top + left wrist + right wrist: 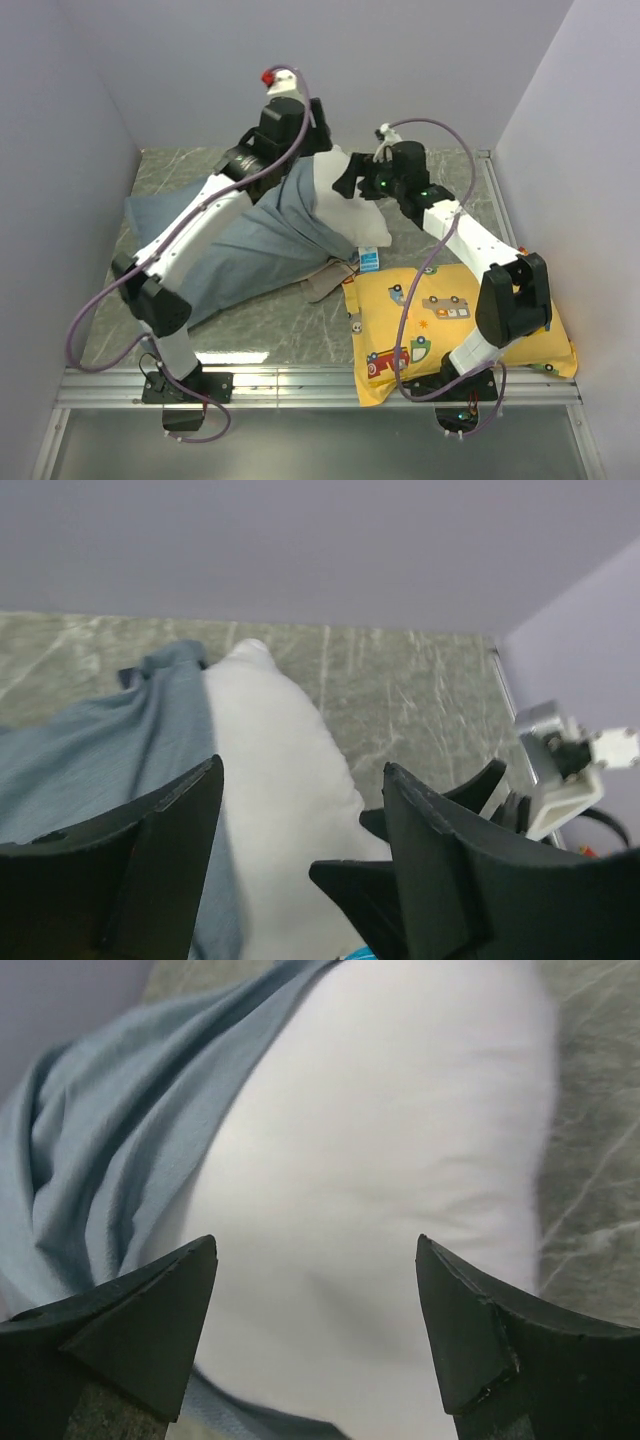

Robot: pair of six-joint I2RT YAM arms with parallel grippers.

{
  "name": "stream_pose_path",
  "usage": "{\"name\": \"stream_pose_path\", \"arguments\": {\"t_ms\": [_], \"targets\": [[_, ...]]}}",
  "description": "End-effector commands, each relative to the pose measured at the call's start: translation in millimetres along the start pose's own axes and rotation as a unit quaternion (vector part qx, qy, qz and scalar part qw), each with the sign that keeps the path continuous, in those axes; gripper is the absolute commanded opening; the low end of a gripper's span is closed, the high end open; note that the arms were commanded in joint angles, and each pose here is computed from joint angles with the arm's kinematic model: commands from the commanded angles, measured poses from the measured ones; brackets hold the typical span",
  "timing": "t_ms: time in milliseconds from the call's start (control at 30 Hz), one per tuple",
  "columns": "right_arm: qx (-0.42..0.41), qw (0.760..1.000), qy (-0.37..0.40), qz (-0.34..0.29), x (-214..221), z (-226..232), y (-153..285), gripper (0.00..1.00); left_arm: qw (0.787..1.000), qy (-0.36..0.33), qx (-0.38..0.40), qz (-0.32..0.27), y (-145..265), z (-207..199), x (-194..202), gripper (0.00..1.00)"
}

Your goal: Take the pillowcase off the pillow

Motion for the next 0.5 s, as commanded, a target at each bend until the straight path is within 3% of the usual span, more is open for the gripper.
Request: {"name": "stream_pose_path", "arguments": {"t_ms": [0,100,333,400,467], "targets": [[0.049,0.997,0.056,0.011,2,2,-5,0.88,0.993,0.044,-0.104,-0.021,47,26,-12,0.71],[0.043,0.997,0.048,0.031,15,0,-14,0.89,0.987,0.045,-0.151,-0.01,67,52,9,0.78],[0.048,0.992,0.059,0.101,44,1,-45,0.89,0.972,0.026,-0.229,0.054,67,92,54,0.81],[0.044,0.992,0.05,0.108,50,-1,-51,0.81,0.968,0.014,-0.24,0.077,57,98,69,0.85],[0.045,0.991,0.043,0.12,53,-3,-55,0.52,0.965,0.002,-0.245,0.098,45,101,84,0.84]]}}
Point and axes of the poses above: each gripper's point midway between its finger pads, its own y axis back along the fingers, its own z axis along the line the jaws close on, x = y × z, the point moved 10 cm from there along y, back along the fingers, and after that the axes turned 2 degrees about y, right-handed, at the moved point
